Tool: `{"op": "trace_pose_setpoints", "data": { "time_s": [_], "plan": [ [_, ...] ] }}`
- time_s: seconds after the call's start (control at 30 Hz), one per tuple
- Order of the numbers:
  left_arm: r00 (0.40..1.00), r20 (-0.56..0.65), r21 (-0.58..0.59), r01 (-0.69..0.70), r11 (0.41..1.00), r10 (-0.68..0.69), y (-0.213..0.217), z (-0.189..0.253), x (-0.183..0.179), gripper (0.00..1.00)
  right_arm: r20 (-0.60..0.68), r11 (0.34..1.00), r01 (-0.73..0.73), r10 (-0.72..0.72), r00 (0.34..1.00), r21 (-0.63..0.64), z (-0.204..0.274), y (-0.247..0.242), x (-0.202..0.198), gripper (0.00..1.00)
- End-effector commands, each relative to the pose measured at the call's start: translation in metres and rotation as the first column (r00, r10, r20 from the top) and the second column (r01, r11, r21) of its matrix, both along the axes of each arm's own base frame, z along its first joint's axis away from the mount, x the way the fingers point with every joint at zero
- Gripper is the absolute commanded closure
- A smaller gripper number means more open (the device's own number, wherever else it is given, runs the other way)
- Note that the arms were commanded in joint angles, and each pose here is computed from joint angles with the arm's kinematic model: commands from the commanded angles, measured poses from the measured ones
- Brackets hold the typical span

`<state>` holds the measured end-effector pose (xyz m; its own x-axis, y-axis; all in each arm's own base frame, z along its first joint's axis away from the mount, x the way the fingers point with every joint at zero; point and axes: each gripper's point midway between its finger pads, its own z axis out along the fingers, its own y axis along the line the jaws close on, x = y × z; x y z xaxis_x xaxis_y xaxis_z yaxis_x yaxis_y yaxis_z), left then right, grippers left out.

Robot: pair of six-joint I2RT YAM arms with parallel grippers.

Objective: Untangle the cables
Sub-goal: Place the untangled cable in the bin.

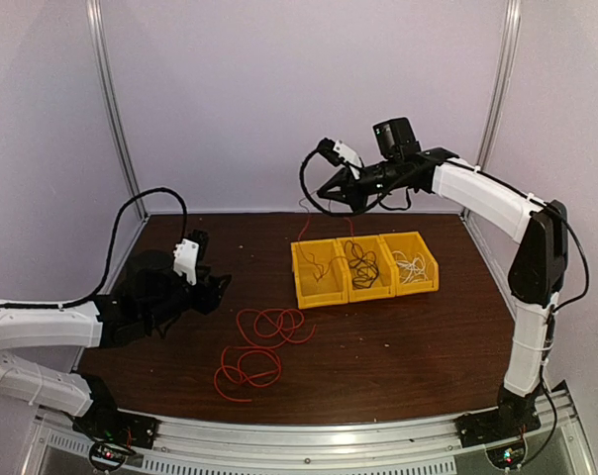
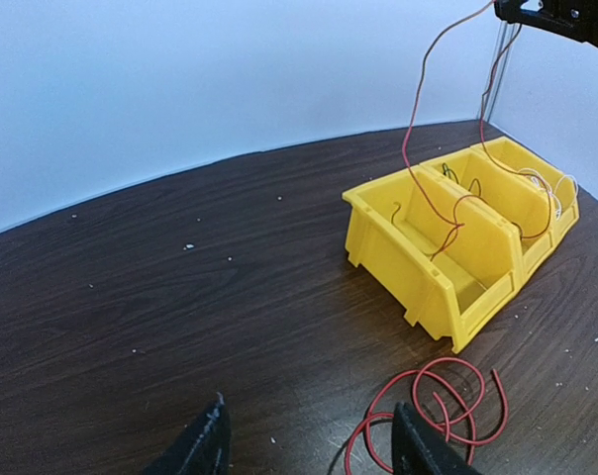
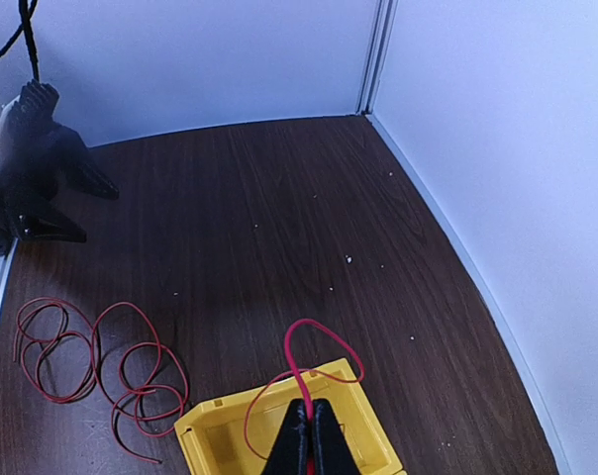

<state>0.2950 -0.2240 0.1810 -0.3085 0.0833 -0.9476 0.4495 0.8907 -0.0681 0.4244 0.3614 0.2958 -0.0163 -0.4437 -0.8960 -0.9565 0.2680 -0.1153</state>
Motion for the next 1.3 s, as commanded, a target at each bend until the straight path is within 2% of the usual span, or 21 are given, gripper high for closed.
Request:
{"op": "trace_pose_setpoints", "data": {
  "time_s": [0.0, 0.3, 0.63, 1.27],
  "plan": [
    [1.0, 0.023, -0.028, -0.019, 0.999, 0.02, 0.004, 0.004, 0.002, 0.43, 0.049, 0.998, -0.017, 0.014, 0.999, 0.06, 0.03, 0.0, -0.007, 1.0],
    [1.0, 0.005, -0.032, -0.001, 0.999, 0.002, -0.001, -0.005, 0.002, 0.44, 0.015, 0.997, -0.008, 0.007, 1.0, 0.075, 0.019, 0.009, -0.003, 1.0],
    [1.0, -0.001, -0.037, 0.015, 0.999, -0.015, -0.004, -0.009, 0.001, 0.43, 0.067, 0.991, -0.055, 0.047, 0.997, 0.121, 0.045, 0.043, -0.012, 1.0],
    [0.998, -0.031, -0.053, 0.052, 0.997, -0.054, -0.015, -0.018, 0.001, 0.42, 0.098, 0.989, -0.083, 0.071, 0.993, 0.125, 0.039, 0.081, -0.015, 0.99]
  ]
}}
